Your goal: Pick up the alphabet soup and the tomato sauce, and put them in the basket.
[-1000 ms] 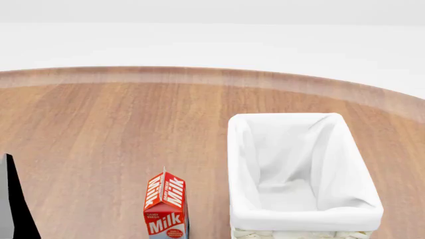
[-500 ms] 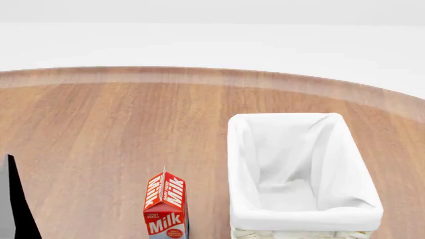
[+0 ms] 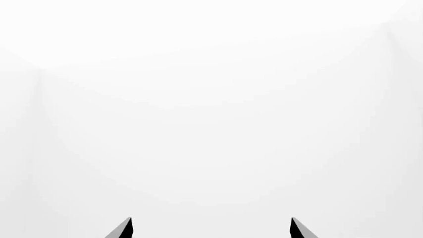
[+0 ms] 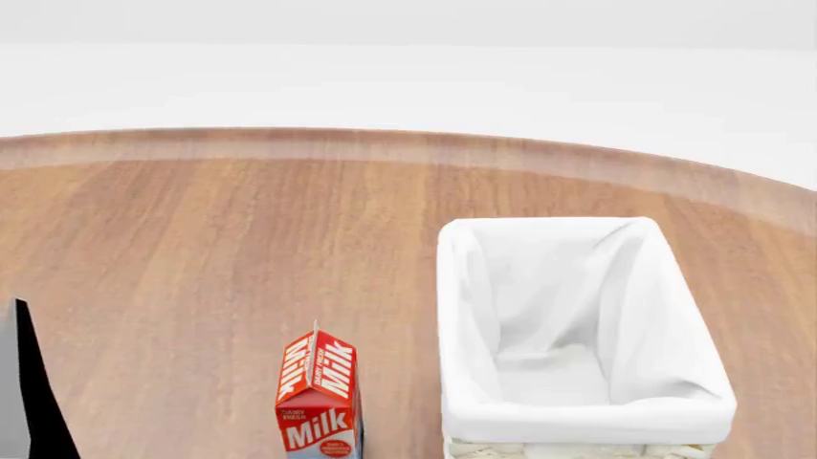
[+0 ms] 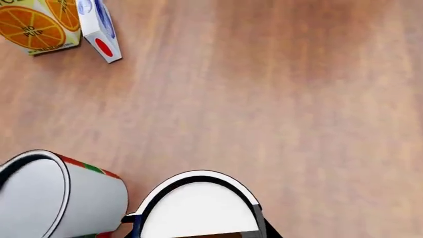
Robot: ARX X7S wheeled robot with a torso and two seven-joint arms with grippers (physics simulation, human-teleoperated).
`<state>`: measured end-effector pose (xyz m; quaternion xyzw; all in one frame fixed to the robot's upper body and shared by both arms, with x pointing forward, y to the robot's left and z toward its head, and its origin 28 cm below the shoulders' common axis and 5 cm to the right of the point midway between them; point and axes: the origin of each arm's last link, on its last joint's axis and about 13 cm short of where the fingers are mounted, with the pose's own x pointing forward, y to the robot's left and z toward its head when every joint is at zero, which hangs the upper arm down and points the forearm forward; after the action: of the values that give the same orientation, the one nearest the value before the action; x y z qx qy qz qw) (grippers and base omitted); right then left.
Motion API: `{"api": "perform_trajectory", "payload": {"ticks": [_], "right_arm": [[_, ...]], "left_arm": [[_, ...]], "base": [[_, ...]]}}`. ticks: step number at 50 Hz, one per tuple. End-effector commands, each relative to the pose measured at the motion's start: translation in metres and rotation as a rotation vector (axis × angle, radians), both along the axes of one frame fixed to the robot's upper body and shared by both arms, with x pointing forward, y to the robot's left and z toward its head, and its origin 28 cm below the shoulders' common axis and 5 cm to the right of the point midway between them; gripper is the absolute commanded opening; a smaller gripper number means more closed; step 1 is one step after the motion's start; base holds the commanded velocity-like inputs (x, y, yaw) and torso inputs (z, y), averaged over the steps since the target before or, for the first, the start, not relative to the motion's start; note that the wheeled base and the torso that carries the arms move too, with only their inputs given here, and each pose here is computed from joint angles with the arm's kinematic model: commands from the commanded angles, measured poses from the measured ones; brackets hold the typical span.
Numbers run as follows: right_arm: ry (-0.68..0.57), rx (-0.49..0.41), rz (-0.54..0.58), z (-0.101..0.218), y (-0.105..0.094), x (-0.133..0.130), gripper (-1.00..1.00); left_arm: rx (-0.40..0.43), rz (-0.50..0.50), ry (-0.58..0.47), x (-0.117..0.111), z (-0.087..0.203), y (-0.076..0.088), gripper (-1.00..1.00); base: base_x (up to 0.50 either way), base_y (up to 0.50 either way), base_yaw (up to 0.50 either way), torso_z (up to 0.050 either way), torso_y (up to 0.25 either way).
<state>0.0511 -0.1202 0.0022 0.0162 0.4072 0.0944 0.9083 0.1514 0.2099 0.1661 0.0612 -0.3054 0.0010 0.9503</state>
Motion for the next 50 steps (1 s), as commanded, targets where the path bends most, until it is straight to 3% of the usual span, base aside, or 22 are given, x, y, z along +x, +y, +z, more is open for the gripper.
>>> {"api": "perform_trajectory", "payload": {"ticks": [1,40,50], "right_arm": [[-0.093,0.020,0.035,0.028,0.004,0.003,-1.00],[-0.547,-0.022,0.024,0.156,-0.002,0.034,-1.00],[-0.611,-0.027,-0.005,0.170,-0.005,0.050,-1.00]], "left_arm": [[0.001,-0.003,0.001,0.000,-0.001,-0.001,1.00],[-0.006,0.001,0.004,-0.001,-0.003,0.001,1.00],[-0.009,0.000,0.007,-0.001,-0.004,0.001,1.00]], "base": [[0.00,0.00,0.00,0.000,0.000],[0.00,0.00,0.00,0.000,0.000],[0.00,0.00,0.00,0.000,0.000]]}}
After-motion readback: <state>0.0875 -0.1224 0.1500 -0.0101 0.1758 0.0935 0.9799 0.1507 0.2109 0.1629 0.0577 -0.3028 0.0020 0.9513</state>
